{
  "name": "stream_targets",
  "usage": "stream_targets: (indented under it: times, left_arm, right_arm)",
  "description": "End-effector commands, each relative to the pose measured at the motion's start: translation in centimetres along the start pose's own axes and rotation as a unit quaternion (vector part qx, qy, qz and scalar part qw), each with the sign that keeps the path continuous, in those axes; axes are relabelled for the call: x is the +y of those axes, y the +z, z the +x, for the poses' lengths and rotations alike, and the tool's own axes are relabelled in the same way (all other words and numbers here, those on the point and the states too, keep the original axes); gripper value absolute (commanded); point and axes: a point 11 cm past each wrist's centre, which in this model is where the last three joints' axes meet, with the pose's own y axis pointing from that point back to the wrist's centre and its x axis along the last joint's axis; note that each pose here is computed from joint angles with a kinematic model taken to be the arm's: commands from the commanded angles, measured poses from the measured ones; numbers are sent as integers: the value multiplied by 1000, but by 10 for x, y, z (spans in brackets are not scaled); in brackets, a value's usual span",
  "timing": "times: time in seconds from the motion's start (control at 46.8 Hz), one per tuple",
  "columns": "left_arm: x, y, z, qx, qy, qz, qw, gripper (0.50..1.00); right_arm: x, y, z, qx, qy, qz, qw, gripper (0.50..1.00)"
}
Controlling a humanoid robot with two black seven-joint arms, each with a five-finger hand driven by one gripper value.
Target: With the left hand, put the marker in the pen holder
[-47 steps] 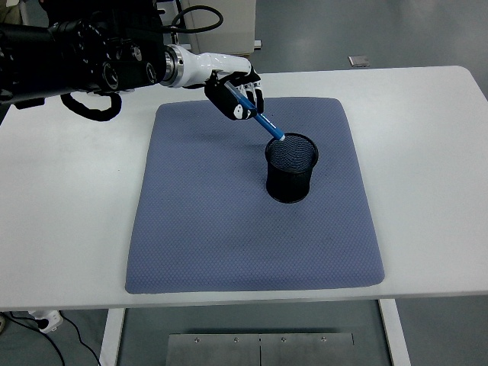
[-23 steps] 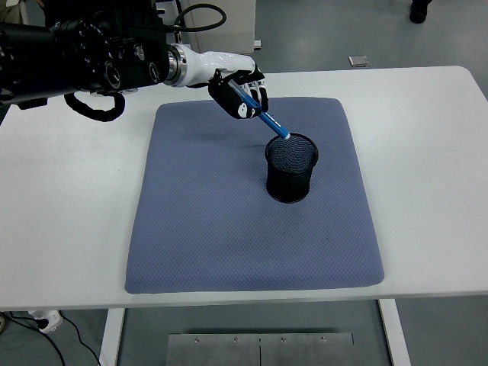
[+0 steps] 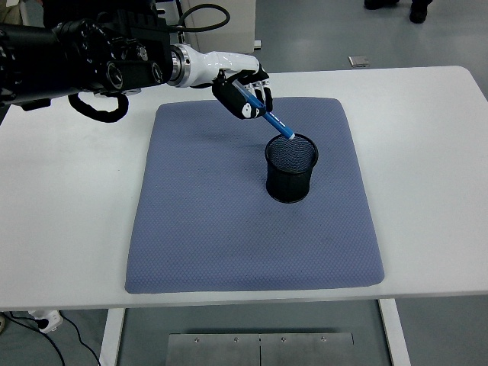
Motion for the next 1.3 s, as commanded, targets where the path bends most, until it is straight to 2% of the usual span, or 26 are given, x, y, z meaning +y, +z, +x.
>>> stream_targets:
  times: [0.0, 0.556, 0.62, 0.662, 0.812, 0.897, 0.94, 0.962, 0.983, 1.175, 1.282]
  left_arm:
    - [0, 0, -1, 1, -1, 0, 1000, 500]
    - [-2, 5, -5, 8, -5, -9, 1000, 500]
    - [-3, 4, -5, 9, -6, -9, 1000, 543]
    - [-3, 4, -5, 9, -6, -9, 1000, 552]
    - [-3, 4, -5, 9, -6, -9, 1000, 680]
    - [-3, 4, -6, 9, -6, -9, 1000, 707]
    - [-3, 4, -5, 9, -6, -9, 1000, 745]
    - [-3, 4, -5, 9, -6, -9, 1000, 745]
    - [-3, 4, -5, 9, -6, -9, 1000, 783]
    - [-2, 5, -4, 8, -5, -9, 1000, 812]
    - [-2, 5, -4, 7, -4, -9, 1000, 859]
  right_arm:
    - [0, 0, 0, 0, 0, 0, 1000, 1000]
    - [0, 0, 0, 1, 0, 0, 1000, 1000]
    - [0, 0, 0, 0, 0, 0, 1000, 1000]
    - [0, 0, 0, 0, 0, 0, 1000, 1000]
    - [0, 0, 0, 0, 0, 0, 1000, 1000]
    - [0, 0, 0, 0, 0, 0, 1000, 1000]
    - [0, 0, 0, 0, 0, 0, 1000, 1000]
    - [0, 0, 0, 0, 0, 0, 1000, 1000]
    - [0, 0, 0, 0, 0, 0, 1000, 1000]
    - [0, 0, 0, 0, -1, 0, 1000, 1000]
    - [0, 0, 0, 0, 0, 0, 1000, 1000]
